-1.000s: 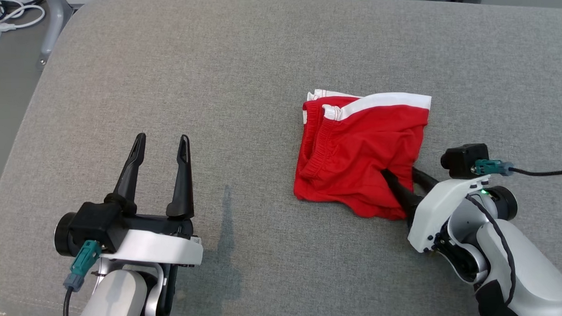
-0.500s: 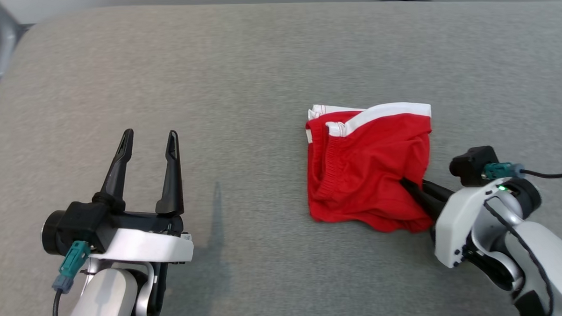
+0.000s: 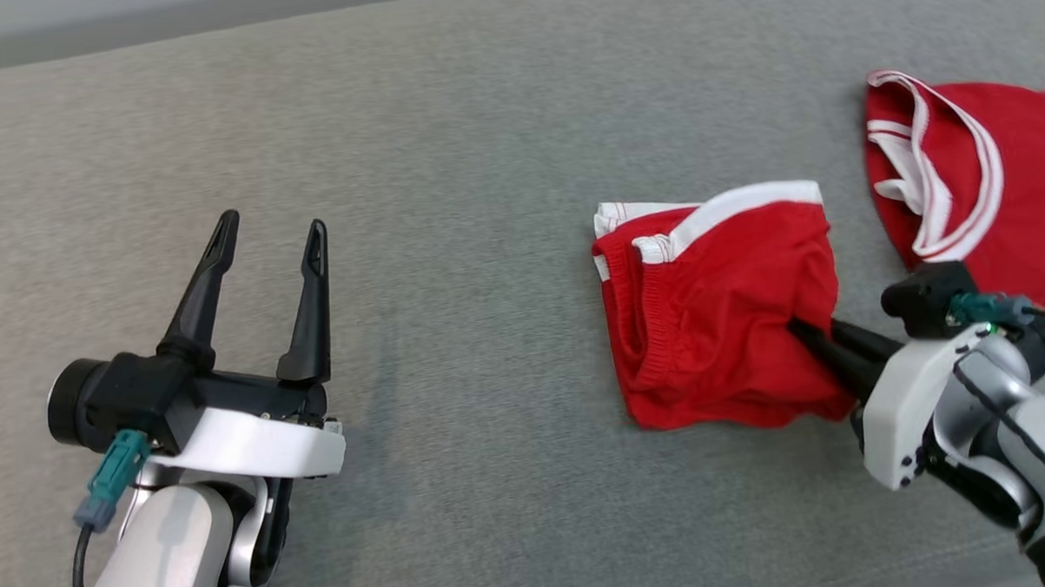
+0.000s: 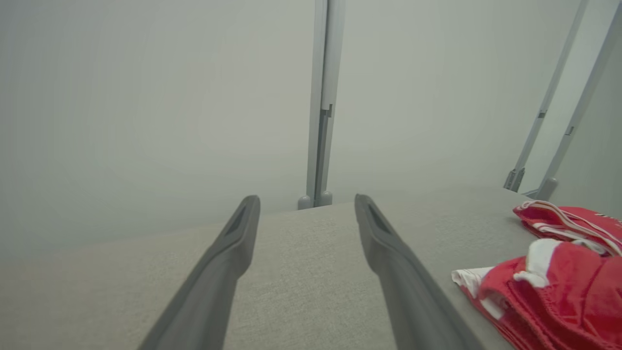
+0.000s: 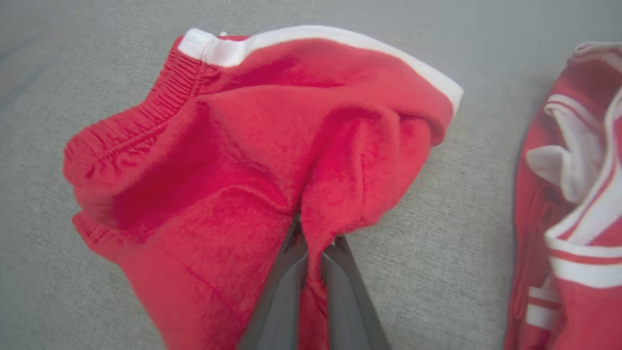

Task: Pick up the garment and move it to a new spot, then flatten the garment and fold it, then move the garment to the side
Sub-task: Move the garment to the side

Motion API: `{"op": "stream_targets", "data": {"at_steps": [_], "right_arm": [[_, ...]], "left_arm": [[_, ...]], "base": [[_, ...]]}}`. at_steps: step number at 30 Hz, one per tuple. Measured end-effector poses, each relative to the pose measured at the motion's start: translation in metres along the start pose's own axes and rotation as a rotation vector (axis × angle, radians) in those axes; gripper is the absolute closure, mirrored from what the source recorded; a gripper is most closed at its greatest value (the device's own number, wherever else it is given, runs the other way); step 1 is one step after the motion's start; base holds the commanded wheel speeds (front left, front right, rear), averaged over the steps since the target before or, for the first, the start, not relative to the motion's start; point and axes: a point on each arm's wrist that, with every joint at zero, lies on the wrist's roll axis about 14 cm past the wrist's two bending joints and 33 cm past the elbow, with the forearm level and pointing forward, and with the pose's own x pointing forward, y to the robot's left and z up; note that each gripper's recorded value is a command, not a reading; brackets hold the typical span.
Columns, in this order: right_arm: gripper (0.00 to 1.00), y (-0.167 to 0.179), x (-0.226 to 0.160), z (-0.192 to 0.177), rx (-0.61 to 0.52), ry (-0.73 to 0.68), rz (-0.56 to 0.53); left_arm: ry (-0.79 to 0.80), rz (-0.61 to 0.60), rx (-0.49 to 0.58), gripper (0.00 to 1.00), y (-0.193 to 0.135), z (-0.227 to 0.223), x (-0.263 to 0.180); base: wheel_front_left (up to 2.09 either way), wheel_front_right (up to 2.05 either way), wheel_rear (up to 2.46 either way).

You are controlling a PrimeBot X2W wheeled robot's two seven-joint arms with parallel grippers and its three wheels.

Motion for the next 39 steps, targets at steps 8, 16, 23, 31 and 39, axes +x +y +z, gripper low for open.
{"op": "stream_targets", "data": {"at_steps": [8,16,23,31,39], "right_arm": [[1.00,-0.051,-0.003,0.026,-0.166,-0.018,-0.077],[1.00,-0.133,-0.027,0.042,-0.223,-0.014,-0.237],[1.00,-0.186,-0.049,0.022,-0.156,0.045,-0.368],[0.00,-0.201,-0.035,-0.011,0.001,0.070,-0.423],[0.00,-0.210,-0.049,-0.003,0.059,-0.052,-0.484]], "left_arm": [[0.036,-0.107,-0.023,0.00,-0.029,-0.022,0.031],[0.078,-0.166,-0.046,0.00,-0.043,-0.047,0.047],[0.111,-0.192,-0.052,0.00,-0.046,-0.066,0.056],[0.125,-0.202,-0.056,0.00,-0.045,-0.077,0.061],[0.112,-0.196,-0.046,0.00,-0.046,-0.069,0.060]], "base": [[0.00,0.00,0.00],[0.00,0.00,0.00],[0.00,0.00,0.00],[0.00,0.00,0.00],[0.00,0.00,0.00]]}}
